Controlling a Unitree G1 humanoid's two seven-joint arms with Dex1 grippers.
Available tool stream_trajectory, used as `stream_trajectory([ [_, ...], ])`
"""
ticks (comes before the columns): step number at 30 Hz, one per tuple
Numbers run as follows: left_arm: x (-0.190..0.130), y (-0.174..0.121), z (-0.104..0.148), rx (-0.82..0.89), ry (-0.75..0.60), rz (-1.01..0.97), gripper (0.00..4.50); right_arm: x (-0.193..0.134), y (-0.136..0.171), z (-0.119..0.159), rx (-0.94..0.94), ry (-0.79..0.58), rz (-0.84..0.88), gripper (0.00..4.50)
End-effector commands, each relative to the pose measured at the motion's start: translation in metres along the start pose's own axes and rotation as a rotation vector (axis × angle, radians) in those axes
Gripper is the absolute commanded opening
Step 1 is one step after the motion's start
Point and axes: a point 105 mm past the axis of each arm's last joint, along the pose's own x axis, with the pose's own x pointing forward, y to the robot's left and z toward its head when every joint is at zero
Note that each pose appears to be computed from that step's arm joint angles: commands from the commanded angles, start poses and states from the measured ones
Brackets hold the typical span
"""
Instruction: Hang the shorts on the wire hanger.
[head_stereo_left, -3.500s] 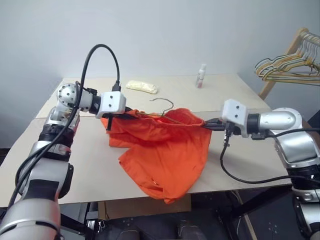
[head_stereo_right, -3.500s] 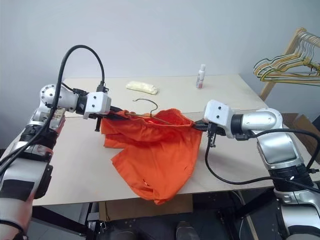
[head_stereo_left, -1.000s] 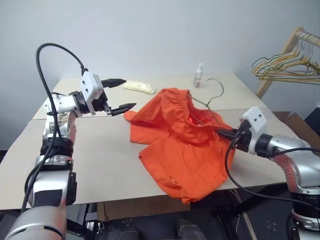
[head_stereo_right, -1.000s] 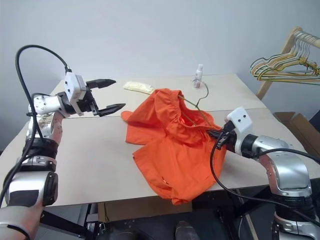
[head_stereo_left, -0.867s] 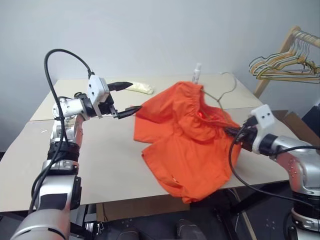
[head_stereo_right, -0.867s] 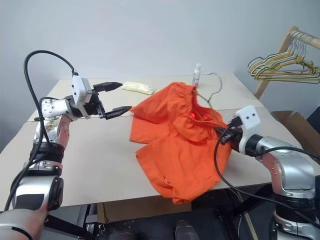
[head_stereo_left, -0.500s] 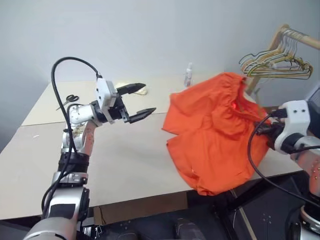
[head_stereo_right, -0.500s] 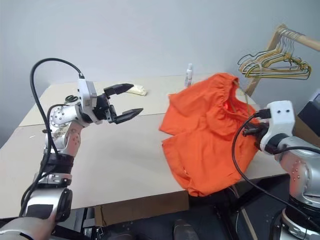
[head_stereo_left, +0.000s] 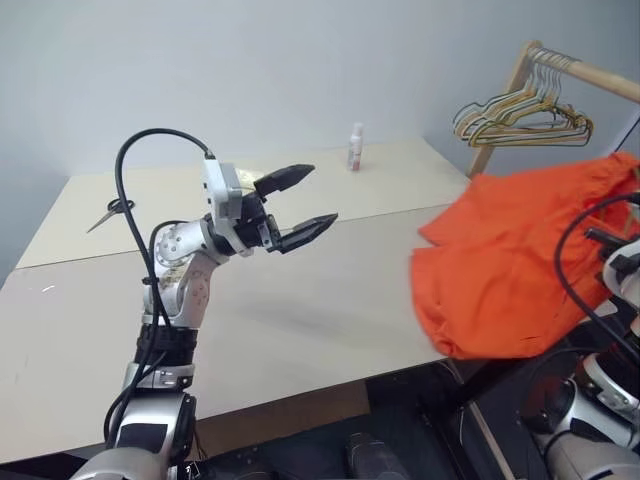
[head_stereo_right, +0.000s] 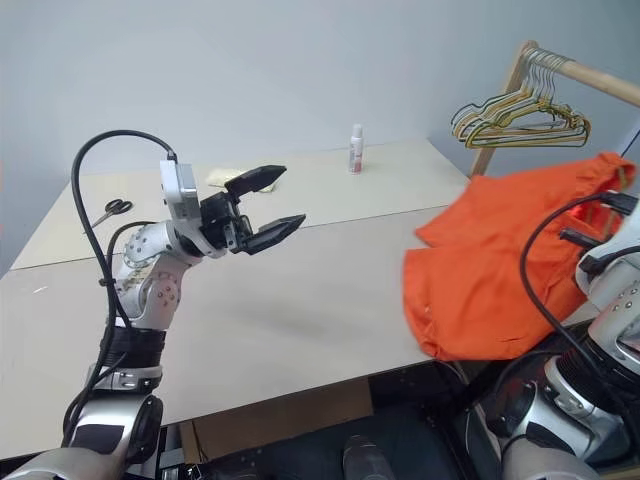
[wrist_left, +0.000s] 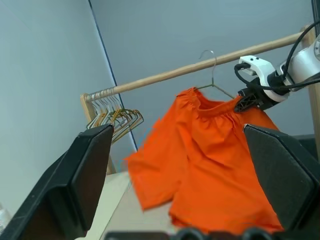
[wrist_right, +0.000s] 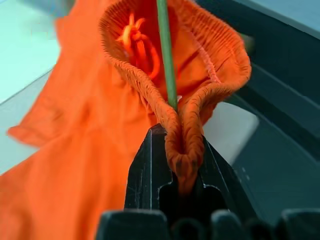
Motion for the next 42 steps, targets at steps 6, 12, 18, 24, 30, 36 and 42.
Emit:
stream_trajectory([
  [6,0.015,-0.018,0.007,-0.014,0.0,-0.017,4.5,0.01,-0.011,0.053,0.149,-0.141,-0.165,0.04],
  [12,0.015,-0.022,0.008,-0.039,-0.022,-0.011,4.5,0.021,-0.014,0.077,0.199,-0.171,-0.235,0.04],
  [18,0.015,-0.023,0.008,-0.029,-0.023,-0.02,4.5,0.029,-0.02,0.093,0.217,-0.194,-0.255,0.04],
  [24,0.017,-0.025,0.007,-0.019,-0.022,-0.027,4.5,0.042,-0.031,0.093,0.29,-0.115,-0.237,0.04],
  [30,0.015,-0.027,0.007,-0.024,-0.019,-0.033,4.5,0.053,-0.037,0.085,0.447,-0.012,-0.19,0.04],
  [36,0.013,-0.032,0.011,-0.028,-0.045,-0.057,4.5,0.057,-0.037,0.082,0.446,0.027,-0.199,0.04],
  [42,0.012,-0.036,0.014,-0.03,-0.062,-0.072,4.5,0.06,-0.036,0.079,0.27,-0.004,-0.257,0.04],
])
